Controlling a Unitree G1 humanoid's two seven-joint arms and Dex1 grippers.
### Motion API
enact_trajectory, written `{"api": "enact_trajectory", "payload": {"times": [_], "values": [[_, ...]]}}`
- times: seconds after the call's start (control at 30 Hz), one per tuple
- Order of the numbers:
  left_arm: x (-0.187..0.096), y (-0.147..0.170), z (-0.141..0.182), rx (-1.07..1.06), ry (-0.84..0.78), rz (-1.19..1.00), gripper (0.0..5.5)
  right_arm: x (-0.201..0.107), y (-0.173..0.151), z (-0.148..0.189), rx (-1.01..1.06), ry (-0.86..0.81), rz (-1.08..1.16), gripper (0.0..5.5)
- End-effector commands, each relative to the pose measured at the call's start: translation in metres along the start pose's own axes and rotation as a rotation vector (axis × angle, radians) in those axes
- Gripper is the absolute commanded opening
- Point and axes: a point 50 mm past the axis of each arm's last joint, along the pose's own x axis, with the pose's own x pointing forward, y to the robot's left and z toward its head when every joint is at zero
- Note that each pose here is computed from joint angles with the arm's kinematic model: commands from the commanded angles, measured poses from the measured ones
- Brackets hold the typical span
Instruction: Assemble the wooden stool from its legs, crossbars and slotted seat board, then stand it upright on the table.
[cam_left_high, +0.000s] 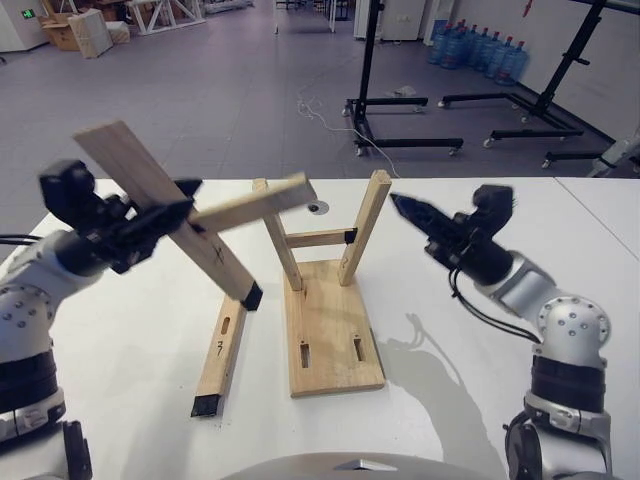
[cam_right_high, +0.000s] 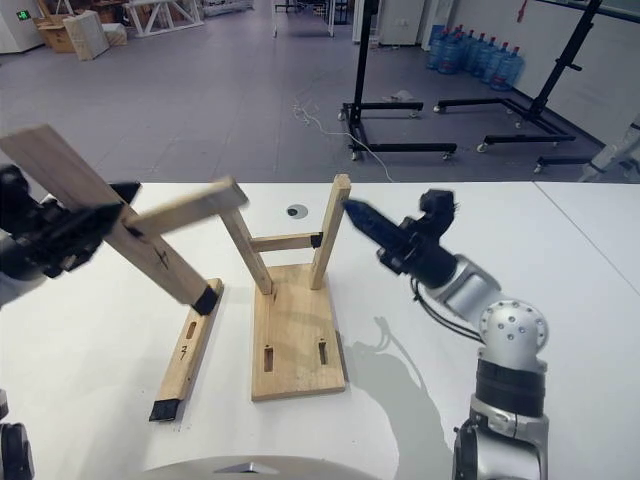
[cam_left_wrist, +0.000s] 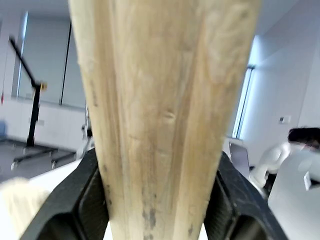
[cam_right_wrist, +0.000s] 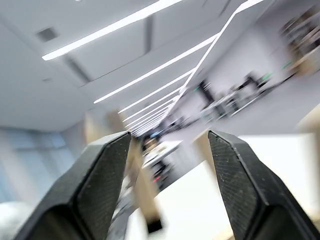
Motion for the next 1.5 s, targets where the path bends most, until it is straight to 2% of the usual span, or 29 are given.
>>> {"api": "enact_trajectory", "payload": {"times": [0.03, 0.2, 0.4, 0.5, 0.63, 0.87, 1.5], "values": [[0.018, -0.002, -0.032, 0.016, 0.047, 0.016, 2.15, 0.017, -0.006, 0.027, -0.133, -0.046, -0.076, 2.84], [0.033, -0.014, -0.059, 0.091, 0.092, 0.075, 2.15, 0.031, -0.036, 0.036, -0.339, -0.124, -0.367, 2.84], [0.051, -0.031, -0.074, 0.139, 0.137, 0.086, 2.15, 0.029, -0.056, 0.024, -0.508, -0.068, -0.506, 2.84], [0.056, -0.033, -0.082, 0.105, 0.095, 0.087, 2.15, 0.028, -0.061, 0.021, -0.518, -0.044, -0.522, 2.84], [0.055, -0.035, -0.096, 0.062, 0.133, 0.119, 2.15, 0.032, -0.063, 0.019, -0.508, -0.039, -0.520, 2.84], [0.053, -0.030, -0.098, 0.099, 0.177, 0.137, 2.15, 0.034, -0.060, 0.012, -0.533, -0.058, -0.528, 2.84], [0.035, -0.023, -0.123, 0.181, 0.442, 0.140, 2.14, 0.026, -0.063, -0.008, -0.483, -0.063, -0.586, 2.84]]}}
